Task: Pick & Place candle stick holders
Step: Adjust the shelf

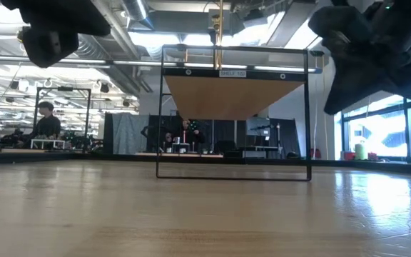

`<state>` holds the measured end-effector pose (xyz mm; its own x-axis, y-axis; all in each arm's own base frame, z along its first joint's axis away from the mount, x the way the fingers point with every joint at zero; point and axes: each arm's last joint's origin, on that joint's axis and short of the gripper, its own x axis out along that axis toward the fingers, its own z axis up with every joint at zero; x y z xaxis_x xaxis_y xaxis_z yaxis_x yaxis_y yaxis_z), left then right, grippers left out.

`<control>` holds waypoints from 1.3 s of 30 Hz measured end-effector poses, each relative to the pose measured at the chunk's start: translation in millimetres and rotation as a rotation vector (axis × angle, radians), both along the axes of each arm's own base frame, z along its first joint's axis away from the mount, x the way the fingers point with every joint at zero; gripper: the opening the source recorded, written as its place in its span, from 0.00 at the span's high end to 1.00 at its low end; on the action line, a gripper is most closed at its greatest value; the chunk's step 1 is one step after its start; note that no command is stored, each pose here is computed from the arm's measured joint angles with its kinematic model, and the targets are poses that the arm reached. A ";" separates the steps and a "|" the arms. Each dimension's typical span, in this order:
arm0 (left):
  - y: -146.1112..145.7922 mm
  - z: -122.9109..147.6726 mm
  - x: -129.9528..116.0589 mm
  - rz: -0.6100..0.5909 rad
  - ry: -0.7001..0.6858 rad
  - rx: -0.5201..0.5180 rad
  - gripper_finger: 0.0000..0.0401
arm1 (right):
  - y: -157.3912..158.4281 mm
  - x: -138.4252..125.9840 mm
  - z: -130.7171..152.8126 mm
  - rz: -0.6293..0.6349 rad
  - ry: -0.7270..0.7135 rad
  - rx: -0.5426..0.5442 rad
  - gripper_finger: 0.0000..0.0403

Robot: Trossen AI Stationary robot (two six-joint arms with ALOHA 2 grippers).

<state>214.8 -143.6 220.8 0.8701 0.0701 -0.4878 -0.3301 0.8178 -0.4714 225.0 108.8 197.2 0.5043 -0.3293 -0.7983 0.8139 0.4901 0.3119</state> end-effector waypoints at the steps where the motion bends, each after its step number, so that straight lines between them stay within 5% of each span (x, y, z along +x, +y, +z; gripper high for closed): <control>1: -0.6 0.2 -0.1 -0.005 -0.001 -0.002 1.00 | -0.1 1.3 -0.3 -0.002 -0.006 0.003 1.00; 39: -14.9 0.5 -11.7 -0.020 -0.022 -0.001 1.00 | 3.9 15.2 7.4 -0.019 -0.188 -0.004 1.00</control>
